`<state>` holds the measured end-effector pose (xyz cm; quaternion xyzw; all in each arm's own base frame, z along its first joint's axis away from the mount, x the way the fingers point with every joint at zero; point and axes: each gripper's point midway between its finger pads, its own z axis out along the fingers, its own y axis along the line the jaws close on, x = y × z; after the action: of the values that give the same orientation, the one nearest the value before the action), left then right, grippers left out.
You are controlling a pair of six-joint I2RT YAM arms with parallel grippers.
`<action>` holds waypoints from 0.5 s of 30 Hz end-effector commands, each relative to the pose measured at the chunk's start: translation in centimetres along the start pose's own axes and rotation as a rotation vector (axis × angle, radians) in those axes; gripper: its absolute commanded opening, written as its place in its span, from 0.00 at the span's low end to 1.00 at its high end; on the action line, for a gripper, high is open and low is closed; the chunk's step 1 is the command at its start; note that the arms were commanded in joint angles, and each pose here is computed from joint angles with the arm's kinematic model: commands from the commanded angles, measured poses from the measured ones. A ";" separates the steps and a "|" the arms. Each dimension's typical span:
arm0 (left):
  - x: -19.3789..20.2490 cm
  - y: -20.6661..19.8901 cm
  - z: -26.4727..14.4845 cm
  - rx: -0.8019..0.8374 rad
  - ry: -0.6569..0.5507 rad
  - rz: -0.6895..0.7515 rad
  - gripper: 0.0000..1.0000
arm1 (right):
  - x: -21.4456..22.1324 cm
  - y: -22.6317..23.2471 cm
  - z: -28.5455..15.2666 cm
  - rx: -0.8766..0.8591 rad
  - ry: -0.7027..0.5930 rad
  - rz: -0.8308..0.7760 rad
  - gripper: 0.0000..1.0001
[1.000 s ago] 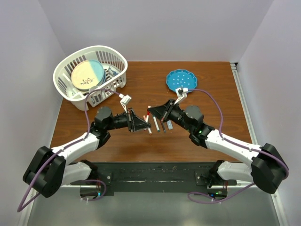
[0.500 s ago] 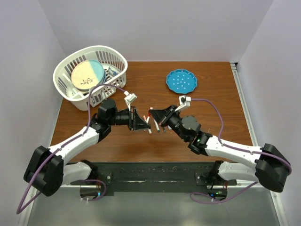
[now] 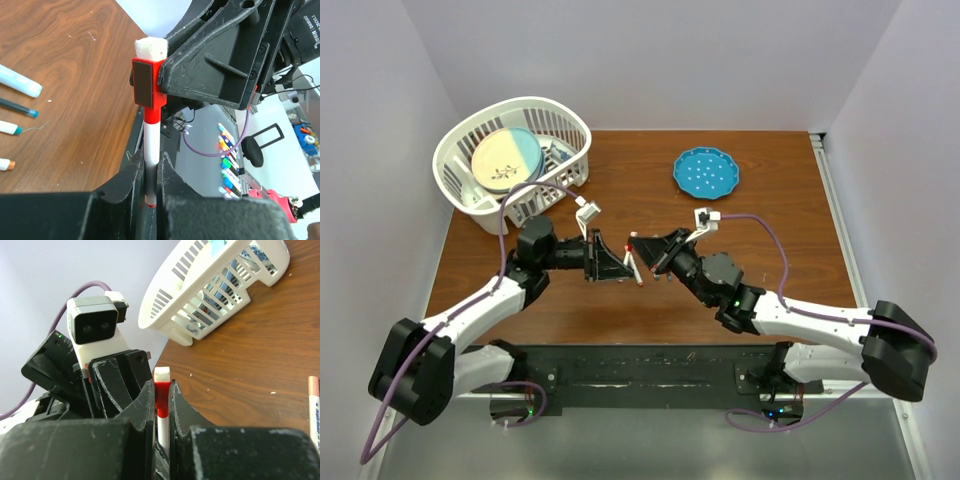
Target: Insert the pens into the pen caps
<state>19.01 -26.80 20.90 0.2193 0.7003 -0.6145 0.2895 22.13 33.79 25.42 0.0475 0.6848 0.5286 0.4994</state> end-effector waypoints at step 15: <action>-6.8 -1.0 -1.0 -0.042 -0.257 0.232 0.25 | 6.0 0.6 -3.2 0.148 0.404 -0.242 0.00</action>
<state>18.63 -26.45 20.85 0.2278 0.6968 -0.6212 0.2769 22.09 34.26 25.91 0.0373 0.7322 0.4462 0.5133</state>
